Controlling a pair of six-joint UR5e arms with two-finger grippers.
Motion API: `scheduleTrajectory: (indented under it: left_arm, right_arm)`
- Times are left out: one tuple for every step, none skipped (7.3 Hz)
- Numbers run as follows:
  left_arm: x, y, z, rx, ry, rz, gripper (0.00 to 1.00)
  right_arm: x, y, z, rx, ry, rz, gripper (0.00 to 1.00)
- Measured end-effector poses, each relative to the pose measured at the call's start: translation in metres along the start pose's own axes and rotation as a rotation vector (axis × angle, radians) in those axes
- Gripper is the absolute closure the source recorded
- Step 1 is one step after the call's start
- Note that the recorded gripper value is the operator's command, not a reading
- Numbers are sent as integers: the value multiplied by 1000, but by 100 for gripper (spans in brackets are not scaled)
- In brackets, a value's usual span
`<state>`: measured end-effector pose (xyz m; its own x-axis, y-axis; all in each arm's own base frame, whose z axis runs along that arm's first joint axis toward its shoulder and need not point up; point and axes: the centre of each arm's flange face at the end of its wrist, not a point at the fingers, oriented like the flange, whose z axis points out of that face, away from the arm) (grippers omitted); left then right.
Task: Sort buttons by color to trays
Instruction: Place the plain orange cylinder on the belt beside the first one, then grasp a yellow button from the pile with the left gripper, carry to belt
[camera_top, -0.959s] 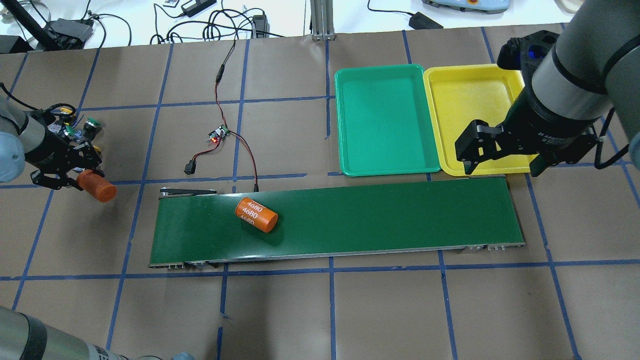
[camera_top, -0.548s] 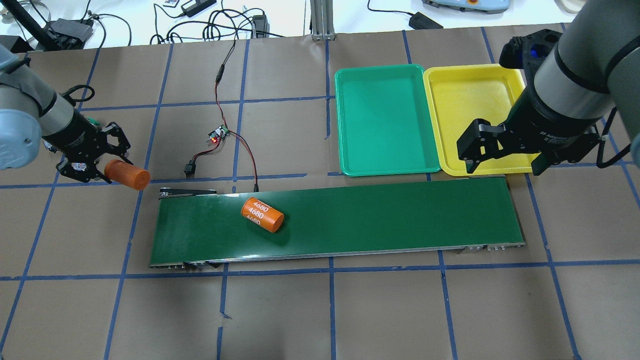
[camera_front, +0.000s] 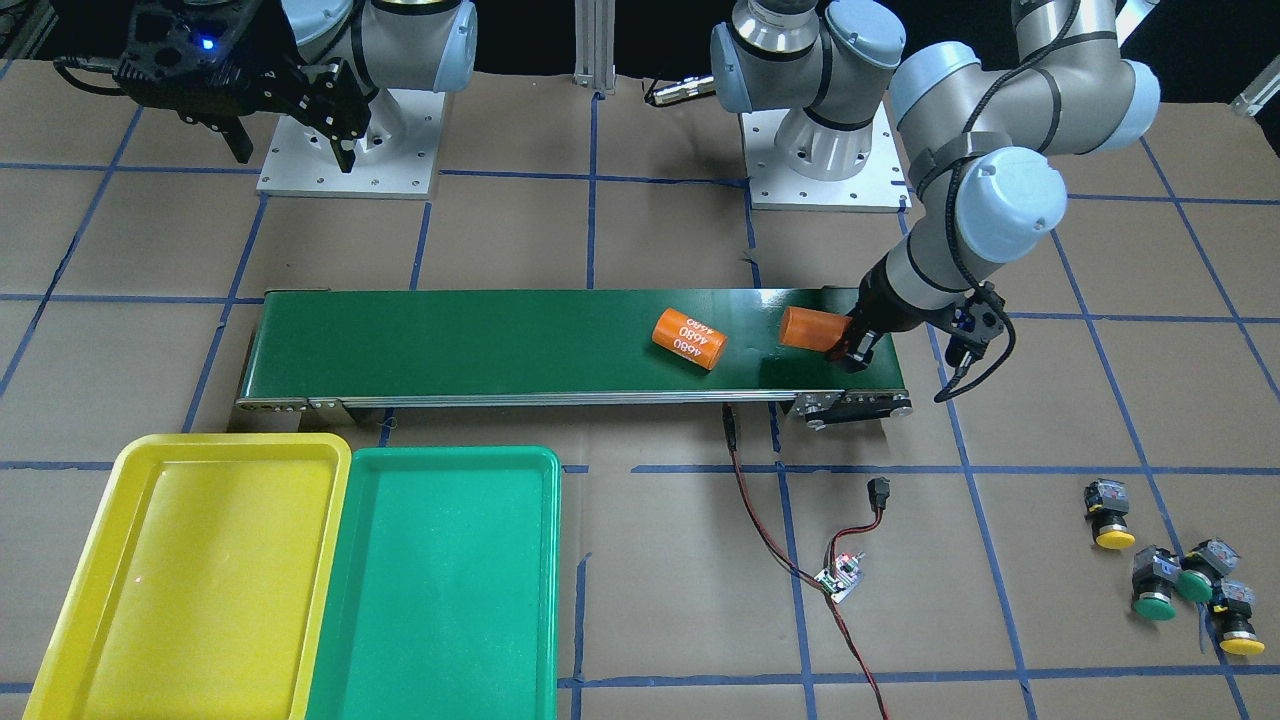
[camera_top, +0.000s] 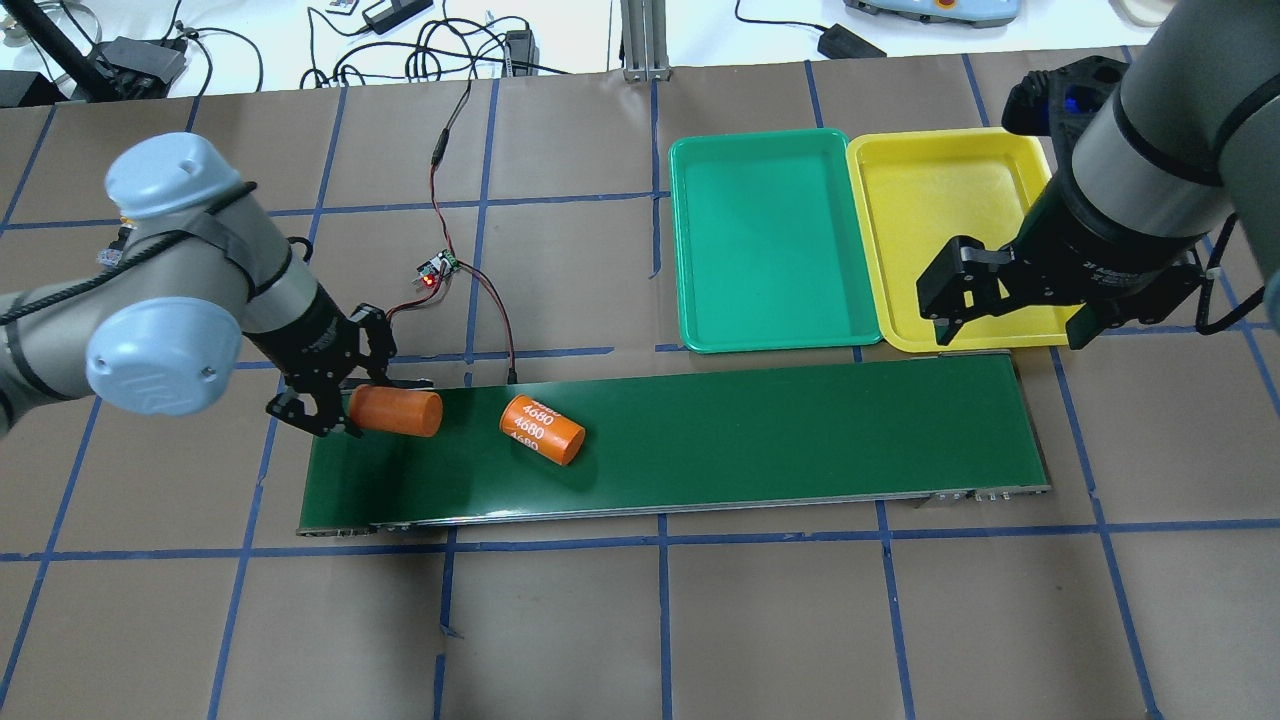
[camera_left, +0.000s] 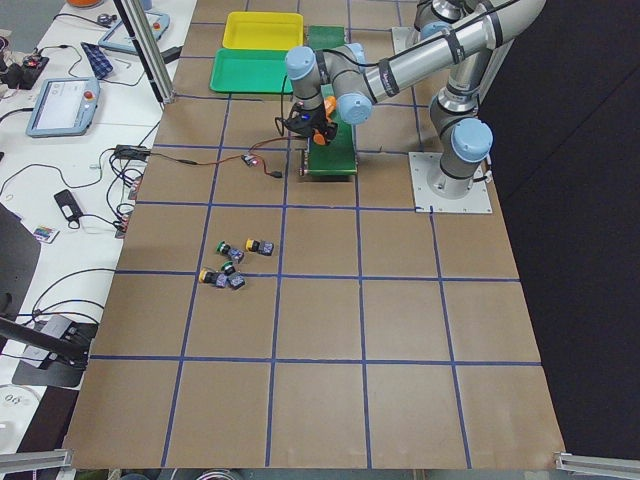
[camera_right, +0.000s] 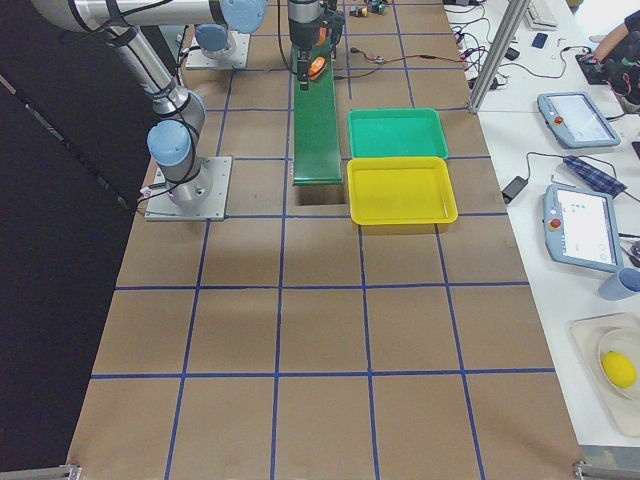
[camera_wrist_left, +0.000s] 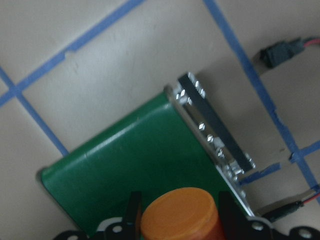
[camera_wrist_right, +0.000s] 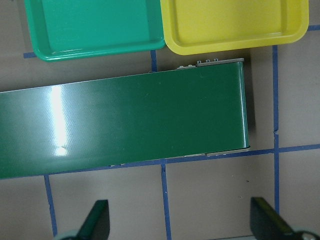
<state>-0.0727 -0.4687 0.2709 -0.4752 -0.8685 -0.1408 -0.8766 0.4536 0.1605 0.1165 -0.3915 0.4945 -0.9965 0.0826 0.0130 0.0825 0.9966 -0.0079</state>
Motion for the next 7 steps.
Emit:
scheduleTrajectory:
  left_arm:
    - [6,15,9,1,-16,-16,10]
    - [9,23,13,5,-22,-13,6]
    - [12,24,9,18,-6,5,5]
    - [16,19,-3,47,30,55,3]
    - [14,1,-23,80,64,123,2]
    - [6,-38,-45,100,80,183,0]
    - [-10,-99,-62,112,84,255,0]
  right_arm:
    - [0,0,0,-1,0,-1,0]
    - [0,0,0,-2,0,0,0]
    - [0,0,0,-3,1,0,0]
    - [0,0,0,-3,2,1,0]
    - [0,0,0,-3,2,0,0]
    - [0,0,0,-2,2,1,0]
    - [1,0,0,-1,2,1,0]
